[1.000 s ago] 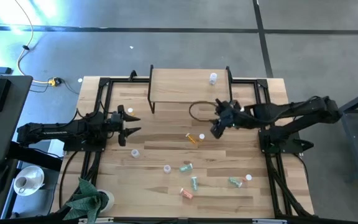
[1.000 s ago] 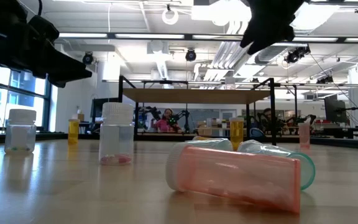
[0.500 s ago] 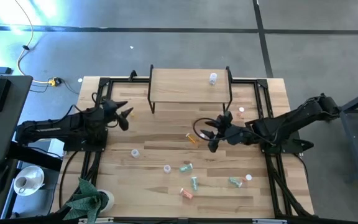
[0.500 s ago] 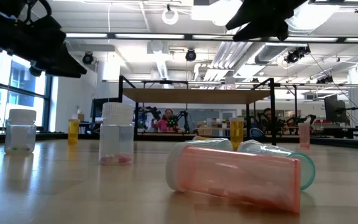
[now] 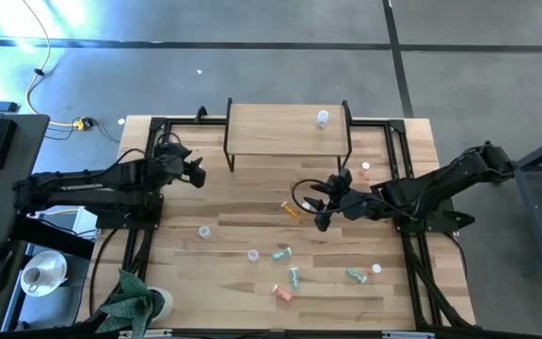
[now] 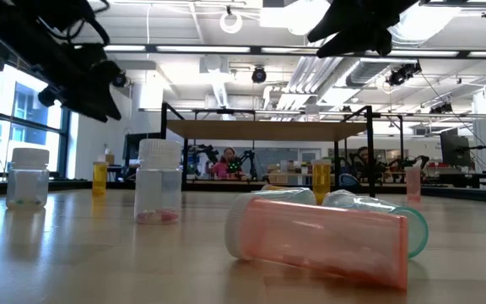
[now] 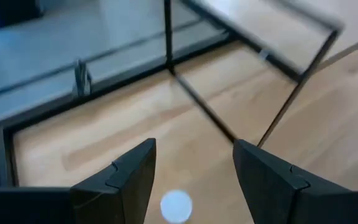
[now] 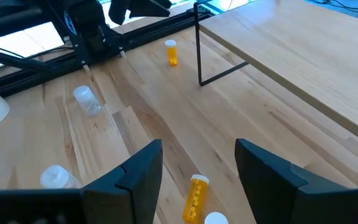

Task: Pick and place medicine bottles onto shelf by color
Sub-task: Put the orange pill bottle on the shelf

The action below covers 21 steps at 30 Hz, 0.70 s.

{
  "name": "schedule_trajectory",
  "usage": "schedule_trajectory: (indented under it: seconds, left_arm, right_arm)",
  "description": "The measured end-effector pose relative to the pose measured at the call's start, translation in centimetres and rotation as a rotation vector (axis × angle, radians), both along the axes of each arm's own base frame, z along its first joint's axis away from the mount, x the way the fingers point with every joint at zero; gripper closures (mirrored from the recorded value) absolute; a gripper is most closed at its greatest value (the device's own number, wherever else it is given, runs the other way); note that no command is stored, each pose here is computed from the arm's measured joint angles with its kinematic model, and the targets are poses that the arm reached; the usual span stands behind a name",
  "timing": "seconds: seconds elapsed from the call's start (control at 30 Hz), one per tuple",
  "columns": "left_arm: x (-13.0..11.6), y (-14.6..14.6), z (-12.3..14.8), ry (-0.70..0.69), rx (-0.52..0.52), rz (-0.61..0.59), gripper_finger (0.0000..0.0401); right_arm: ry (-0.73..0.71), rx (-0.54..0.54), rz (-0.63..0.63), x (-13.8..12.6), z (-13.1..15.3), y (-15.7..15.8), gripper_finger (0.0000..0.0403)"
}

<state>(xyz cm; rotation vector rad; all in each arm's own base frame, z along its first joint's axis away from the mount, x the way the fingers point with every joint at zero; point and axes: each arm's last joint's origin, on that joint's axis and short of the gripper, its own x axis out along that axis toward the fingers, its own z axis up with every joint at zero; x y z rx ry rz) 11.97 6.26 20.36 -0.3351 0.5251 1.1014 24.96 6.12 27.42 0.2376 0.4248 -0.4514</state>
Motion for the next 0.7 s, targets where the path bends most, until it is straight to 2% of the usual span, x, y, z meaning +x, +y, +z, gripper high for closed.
schedule_trajectory:
  seconds: [0.13, 0.7]
  left_arm:
    - [0.5, 0.6, -0.9, 0.023, -0.08, 0.022, 0.0197]
    - [1.4, 1.6, -2.8, 0.092, -0.166, 0.132, 0.0197]
  right_arm:
    - [0.003, 0.003, 0.006, 0.0, 0.0, 0.0, 0.021]
    - [0.006, 0.003, 0.006, 0.0, 0.0, 0.0, 0.021]
